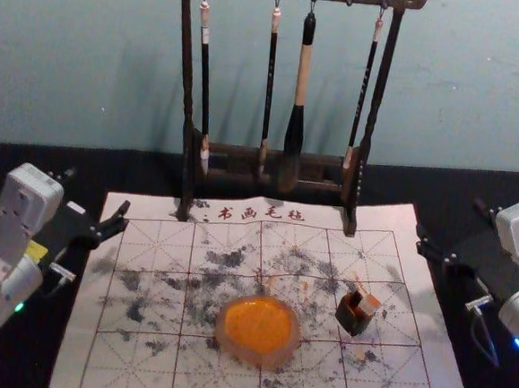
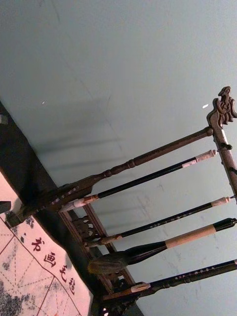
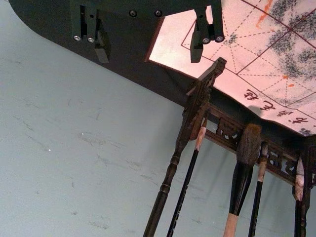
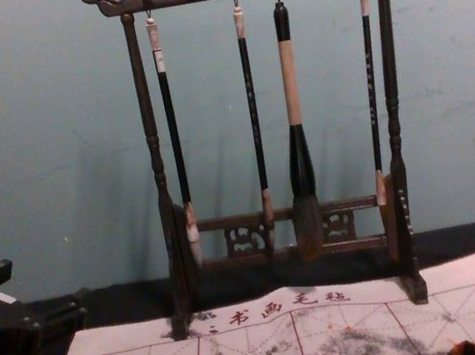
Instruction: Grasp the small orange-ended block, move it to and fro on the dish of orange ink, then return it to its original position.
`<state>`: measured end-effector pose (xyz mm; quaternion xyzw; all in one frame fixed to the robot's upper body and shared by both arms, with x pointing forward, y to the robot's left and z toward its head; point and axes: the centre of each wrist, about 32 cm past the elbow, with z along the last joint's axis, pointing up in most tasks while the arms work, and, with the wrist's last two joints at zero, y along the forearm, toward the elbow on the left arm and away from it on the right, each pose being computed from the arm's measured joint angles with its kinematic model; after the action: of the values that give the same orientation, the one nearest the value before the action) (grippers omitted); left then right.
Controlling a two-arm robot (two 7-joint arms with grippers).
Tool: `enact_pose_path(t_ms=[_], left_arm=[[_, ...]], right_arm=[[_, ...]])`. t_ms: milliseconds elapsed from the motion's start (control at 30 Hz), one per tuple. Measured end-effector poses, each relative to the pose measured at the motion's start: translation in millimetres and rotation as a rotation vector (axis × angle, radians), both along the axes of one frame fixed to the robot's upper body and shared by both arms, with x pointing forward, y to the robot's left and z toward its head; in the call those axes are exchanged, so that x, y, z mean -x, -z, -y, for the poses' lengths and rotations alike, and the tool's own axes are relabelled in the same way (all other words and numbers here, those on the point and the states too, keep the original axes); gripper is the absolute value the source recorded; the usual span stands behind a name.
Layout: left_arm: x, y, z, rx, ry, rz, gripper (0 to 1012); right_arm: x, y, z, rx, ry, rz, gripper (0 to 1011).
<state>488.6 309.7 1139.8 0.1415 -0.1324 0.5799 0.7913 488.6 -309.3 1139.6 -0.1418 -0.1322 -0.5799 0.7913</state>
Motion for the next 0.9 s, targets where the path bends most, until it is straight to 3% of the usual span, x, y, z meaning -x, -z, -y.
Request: enact_pose_path(t_ms=[900], left_arm=[[0.0,0.0,0.0,0.000,0.000,0.000,1001]], right_arm=[[-0.1,-0.2,0.3,0.000,0.000,0.001,1003]])
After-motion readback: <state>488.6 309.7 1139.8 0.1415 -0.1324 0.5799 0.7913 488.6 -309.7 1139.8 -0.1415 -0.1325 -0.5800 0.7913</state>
